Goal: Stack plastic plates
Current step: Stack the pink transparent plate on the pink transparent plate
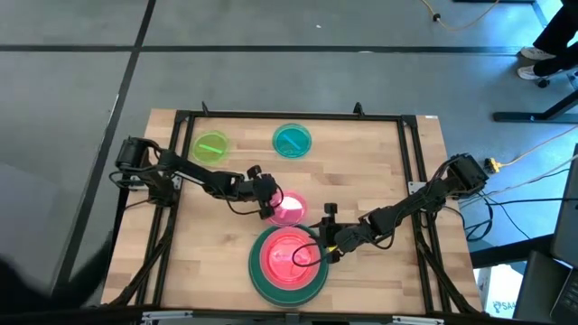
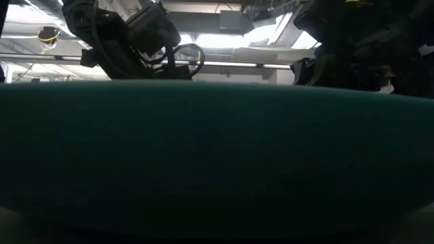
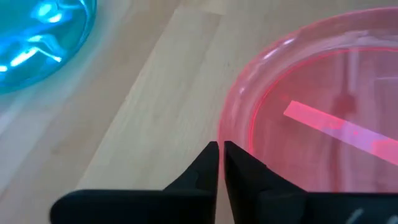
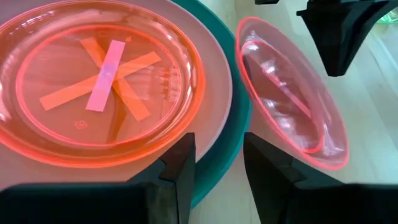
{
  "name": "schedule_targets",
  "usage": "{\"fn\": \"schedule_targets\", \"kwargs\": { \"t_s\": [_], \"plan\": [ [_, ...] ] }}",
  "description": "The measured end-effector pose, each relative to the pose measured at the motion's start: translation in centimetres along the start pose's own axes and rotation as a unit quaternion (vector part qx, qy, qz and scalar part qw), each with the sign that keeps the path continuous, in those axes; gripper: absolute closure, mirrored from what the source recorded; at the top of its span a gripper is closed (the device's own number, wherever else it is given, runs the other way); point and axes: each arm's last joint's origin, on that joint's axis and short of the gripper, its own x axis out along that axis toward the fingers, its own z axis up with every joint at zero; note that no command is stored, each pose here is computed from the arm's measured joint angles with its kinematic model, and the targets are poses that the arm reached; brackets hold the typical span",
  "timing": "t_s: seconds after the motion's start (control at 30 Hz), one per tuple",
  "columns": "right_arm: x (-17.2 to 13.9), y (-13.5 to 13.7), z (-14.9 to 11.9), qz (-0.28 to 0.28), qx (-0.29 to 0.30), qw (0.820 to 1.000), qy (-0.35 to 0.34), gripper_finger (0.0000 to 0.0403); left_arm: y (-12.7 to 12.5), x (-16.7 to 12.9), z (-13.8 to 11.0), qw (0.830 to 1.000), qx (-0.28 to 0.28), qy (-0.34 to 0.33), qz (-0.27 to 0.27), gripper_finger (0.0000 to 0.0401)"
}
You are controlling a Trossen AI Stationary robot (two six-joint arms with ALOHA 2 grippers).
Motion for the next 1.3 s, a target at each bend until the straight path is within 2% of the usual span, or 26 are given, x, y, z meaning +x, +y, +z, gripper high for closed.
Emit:
{"fn": "schedule_targets", "kwargs": {
  "t_s": [0.2,0.27,0.33,0.4,0.47,0.53,0.6,0.7,0.8,0.87,0.97,1.13,1.23,1.3],
  "plan": [
    [0.0,0.0,0.0,0.0,0.0,1.0,-0.001,0.0275,0.9,-0.5,0.1,0.998,0.022,0.004,0.059,0.032],
    [0.0,0.0,0.0,0.0,0.001,1.0,-0.001,0.0275,1.3,-1.0,0.2,0.998,0.023,0.012,0.058,0.03],
    [0.0,0.0,0.0,0.0,0.001,1.0,-0.001,0.0275,1.0,-2.0,0.7,1.0,0.02,0.008,0.013,0.0285],
    [0.0,0.0,0.0,0.0,0.001,1.0,0.0,0.0275,0.3,-3.5,1.3,0.997,0.034,-0.007,-0.062,0.0275],
    [0.0,0.0,0.0,0.0,0.001,1.0,-0.001,0.0275,-0.8,-5.0,1.7,0.988,0.059,-0.022,-0.138,0.0269],
    [0.0,0.0,0.0,0.0,0.001,1.0,-0.001,0.0275,-1.8,-6.2,1.7,0.979,0.089,-0.034,-0.178,0.0266],
    [0.0,0.0,0.0,0.0,0.001,1.0,-0.001,0.0275,-2.8,-6.9,1.4,0.973,0.123,-0.036,-0.195,0.0266],
    [0.0,0.0,0.0,0.0,0.002,1.0,-0.002,0.0275,-3.9,-7.3,0.0,0.965,0.191,-0.009,-0.179,0.027],
    [0.0,0.0,0.1,0.0,0.002,1.0,-0.003,0.0275,-4.5,-6.9,-1.6,0.954,0.269,0.027,-0.129,0.0275],
    [0.0,0.0,0.1,-0.003,0.003,1.0,-0.004,0.0275,-4.7,-6.4,-2.2,0.946,0.308,0.034,-0.096,0.0278],
    [0.1,-0.2,0.1,-0.007,0.005,1.0,-0.004,0.0275,-4.9,-5.2,-2.9,0.93,0.356,0.05,-0.082,0.0281],
    [0.4,-0.8,0.1,-0.015,0.011,1.0,-0.001,0.0275,-4.8,-3.1,-3.9,0.911,0.402,0.076,-0.05,0.0287],
    [0.5,-1.1,0.1,-0.019,0.013,1.0,0.0,0.0275,-4.8,-2.7,-3.9,0.911,0.408,0.067,-0.005,0.0291],
    [0.5,-1.1,0.1,-0.015,0.015,1.0,0.0,0.0275,-4.7,-2.5,-3.8,0.912,0.405,0.062,0.007,0.0295]
  ]
}}
